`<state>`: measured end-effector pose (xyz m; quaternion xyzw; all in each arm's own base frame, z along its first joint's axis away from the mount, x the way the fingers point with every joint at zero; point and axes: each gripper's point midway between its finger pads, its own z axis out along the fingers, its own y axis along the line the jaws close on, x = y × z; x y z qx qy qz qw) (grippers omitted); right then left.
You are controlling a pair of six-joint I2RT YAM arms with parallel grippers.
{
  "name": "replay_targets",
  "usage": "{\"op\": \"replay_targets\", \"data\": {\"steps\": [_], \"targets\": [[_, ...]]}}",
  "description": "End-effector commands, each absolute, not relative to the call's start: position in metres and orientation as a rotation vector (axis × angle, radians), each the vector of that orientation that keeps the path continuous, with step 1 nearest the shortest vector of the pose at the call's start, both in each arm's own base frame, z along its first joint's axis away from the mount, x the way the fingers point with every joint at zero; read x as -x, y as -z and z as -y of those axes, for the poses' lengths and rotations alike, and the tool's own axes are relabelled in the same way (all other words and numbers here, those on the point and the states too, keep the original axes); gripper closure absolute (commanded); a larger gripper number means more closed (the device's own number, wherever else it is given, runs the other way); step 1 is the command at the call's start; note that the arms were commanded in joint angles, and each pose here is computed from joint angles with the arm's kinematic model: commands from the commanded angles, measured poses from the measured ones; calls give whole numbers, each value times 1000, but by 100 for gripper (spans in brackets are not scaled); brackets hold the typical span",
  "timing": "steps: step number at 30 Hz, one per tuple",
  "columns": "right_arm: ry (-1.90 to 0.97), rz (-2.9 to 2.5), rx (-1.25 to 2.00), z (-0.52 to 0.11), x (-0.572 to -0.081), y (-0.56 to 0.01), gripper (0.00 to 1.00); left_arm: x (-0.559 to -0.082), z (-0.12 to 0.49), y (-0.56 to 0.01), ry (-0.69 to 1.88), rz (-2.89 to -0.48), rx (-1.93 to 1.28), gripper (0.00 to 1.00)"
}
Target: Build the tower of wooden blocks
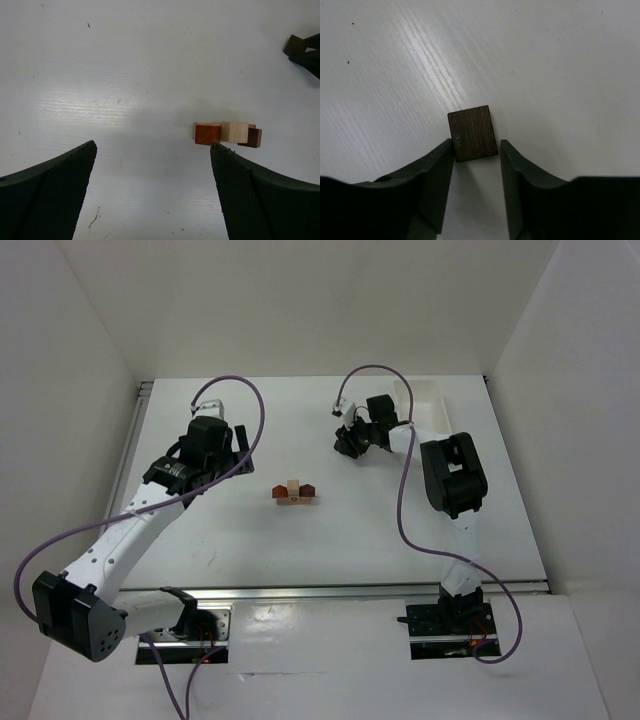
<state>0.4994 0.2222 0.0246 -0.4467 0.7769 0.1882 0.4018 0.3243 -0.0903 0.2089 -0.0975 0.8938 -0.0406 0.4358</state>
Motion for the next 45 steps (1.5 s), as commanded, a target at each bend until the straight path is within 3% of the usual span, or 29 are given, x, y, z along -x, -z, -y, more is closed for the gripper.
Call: {"op": "replay_targets", "data": {"steps": [1, 7, 10, 16, 20, 25, 27, 29, 32, 35, 39, 45], "targets": [[-467, -1924, 1093, -228, -517, -33, 54, -329, 91, -217, 100, -2193, 242, 0], [-485, -1925, 1109, -228, -510, -55, 74, -326, 90, -208, 94, -2212, 250, 0], [-340, -1969, 1108, -208, -516, -65, 74, -324, 90, -207, 99, -2211, 260, 0], [32, -2070, 1489, -169, -483, -73, 74, -317, 89, -207, 123, -2196, 268, 0], [193, -2096, 1679, -151, -456, -89, 65, -314, 92, -208, 155, -2185, 259, 0], [434, -2182, 2048, -116, -397, -89, 62, -313, 93, -208, 160, -2189, 244, 0], [652, -2195, 2085, -92, -391, -91, 65, -313, 94, -208, 170, -2192, 239, 0], [584, -2245, 2178, -86, -370, -93, 65, -314, 96, -209, 179, -2187, 225, 0], [500, -2241, 2205, -93, -360, -95, 53, -314, 100, -207, 202, -2193, 214, 0], [551, -2275, 2292, -79, -343, -83, 53, -311, 104, -202, 228, -2210, 198, 0], [730, -2275, 2343, -63, -342, -62, 53, -310, 102, -201, 212, -2216, 203, 0], [634, -2195, 2202, -99, -376, -63, 53, -309, 100, -197, 197, -2221, 208, 0]]}}
